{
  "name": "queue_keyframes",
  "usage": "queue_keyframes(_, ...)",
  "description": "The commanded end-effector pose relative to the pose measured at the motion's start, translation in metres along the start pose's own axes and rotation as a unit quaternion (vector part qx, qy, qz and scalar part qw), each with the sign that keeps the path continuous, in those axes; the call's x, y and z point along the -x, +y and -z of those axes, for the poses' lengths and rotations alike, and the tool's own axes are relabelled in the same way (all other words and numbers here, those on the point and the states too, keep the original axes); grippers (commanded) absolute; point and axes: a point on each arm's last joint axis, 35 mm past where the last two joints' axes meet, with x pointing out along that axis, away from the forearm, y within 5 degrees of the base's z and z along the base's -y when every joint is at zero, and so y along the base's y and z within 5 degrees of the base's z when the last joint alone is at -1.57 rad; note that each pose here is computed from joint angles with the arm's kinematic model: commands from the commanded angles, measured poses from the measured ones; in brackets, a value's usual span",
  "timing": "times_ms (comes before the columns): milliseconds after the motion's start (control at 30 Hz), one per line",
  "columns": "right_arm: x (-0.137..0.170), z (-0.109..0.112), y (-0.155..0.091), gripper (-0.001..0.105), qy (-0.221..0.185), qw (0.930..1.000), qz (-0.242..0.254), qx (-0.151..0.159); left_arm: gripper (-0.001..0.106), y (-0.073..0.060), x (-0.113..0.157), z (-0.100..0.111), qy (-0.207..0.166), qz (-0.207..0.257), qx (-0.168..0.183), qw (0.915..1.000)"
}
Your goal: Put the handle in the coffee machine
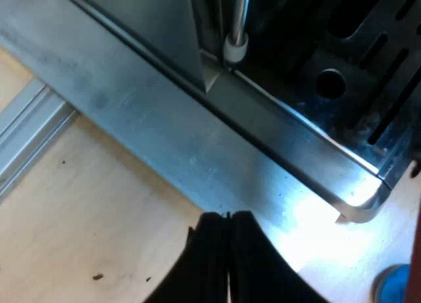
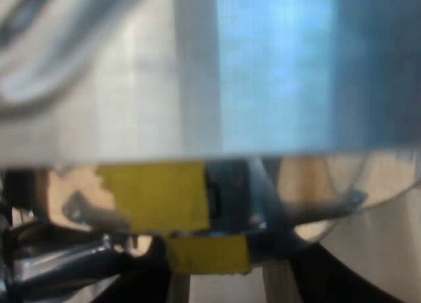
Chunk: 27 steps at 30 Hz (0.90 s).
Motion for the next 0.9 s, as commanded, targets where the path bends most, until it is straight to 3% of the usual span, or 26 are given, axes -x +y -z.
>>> queue_keyframes(33, 0.000, -0.103, -0.050, 0.030, -0.086, 0.9874, 0.034, -0.128, 0.000, -0.003, 0.003, -0.002, 0.000, 0.001, -0.002, 1.0000)
queue_keyframes(900, 0.001, -0.113, -0.057, 0.030, -0.093, 0.9852, 0.038, -0.139, 0.000, -0.017, 0.004, 0.006, 0.001, 0.093, 0.036, 0.9950)
